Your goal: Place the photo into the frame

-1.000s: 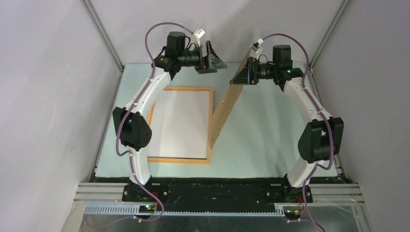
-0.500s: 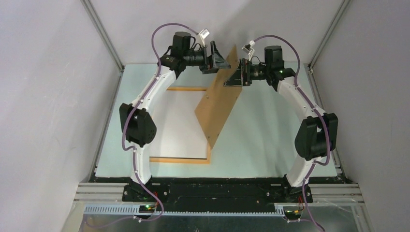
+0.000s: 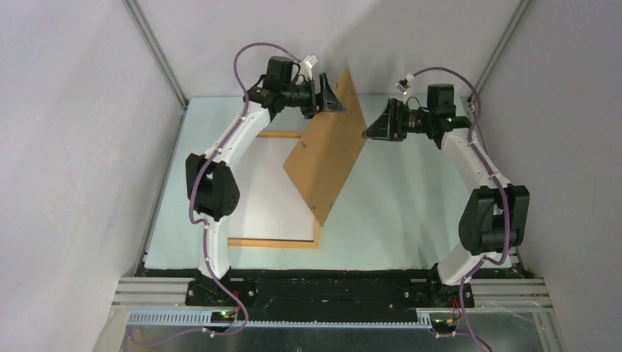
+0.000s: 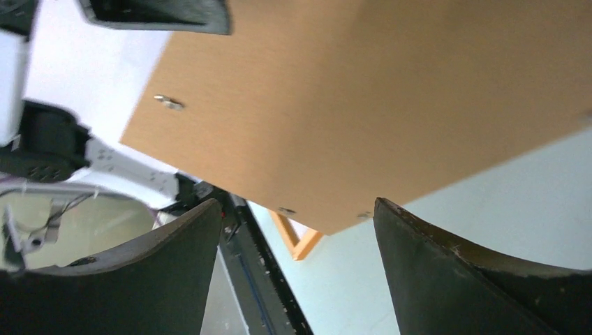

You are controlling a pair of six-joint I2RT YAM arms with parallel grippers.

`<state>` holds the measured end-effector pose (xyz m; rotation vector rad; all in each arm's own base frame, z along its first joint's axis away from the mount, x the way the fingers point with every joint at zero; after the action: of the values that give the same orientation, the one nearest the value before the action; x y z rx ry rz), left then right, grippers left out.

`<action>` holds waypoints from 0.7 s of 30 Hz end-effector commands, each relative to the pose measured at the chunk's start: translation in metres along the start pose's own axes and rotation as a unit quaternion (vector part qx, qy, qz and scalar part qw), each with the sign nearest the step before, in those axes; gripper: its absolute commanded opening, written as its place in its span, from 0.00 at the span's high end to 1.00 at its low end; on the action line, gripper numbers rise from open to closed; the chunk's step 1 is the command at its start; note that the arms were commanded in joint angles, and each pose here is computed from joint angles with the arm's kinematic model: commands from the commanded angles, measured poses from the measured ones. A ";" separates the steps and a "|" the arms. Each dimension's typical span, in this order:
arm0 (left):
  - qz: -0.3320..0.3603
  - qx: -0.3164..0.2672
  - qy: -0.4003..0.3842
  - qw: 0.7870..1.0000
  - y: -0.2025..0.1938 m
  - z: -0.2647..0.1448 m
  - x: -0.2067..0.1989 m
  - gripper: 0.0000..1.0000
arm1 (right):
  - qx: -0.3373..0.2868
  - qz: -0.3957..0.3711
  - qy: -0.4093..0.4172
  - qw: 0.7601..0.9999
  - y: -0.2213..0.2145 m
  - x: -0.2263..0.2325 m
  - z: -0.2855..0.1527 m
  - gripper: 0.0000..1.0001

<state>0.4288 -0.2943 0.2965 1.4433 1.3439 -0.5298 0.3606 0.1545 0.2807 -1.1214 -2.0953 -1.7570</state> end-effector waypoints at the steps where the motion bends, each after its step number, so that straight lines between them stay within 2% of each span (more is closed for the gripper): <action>1: 0.036 -0.010 0.039 0.999 -0.008 -0.015 -0.002 0.19 | 0.016 0.031 -0.086 0.996 -0.025 -0.030 -0.014 0.17; 6: 0.049 -0.003 0.083 0.995 -0.017 -0.022 0.012 0.29 | 0.042 0.081 -0.134 0.987 -0.059 -0.064 -0.010 0.17; 12: 0.056 0.008 0.116 0.992 -0.030 -0.027 0.028 0.45 | 0.062 0.099 -0.139 0.983 -0.083 -0.080 -0.004 0.18; 18: 0.051 0.028 0.124 0.991 -0.041 -0.026 0.041 0.70 | 0.074 0.107 -0.143 0.981 -0.095 -0.087 -0.005 0.18; 20: 0.045 0.039 0.122 0.991 -0.045 -0.024 0.047 0.87 | 0.074 0.112 -0.146 0.980 -0.098 -0.090 -0.007 0.18; 21: 0.042 0.042 0.123 0.991 -0.047 -0.023 0.049 0.91 | 0.075 0.114 -0.146 0.980 -0.100 -0.091 -0.008 0.19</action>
<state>0.4045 -0.2596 0.2155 1.6557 1.5784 -0.3769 0.3559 0.1138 0.1594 -1.5822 -2.0834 -1.3674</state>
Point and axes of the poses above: each gripper's point midway between its finger pads, its own z axis out along the fingers, its own x axis along the line the jaws close on, y = z × x, the point moved 5 cm from there along -z, back along the fingers, and after that the axes turned 12 degrees about -z, right-handed, at the moved point
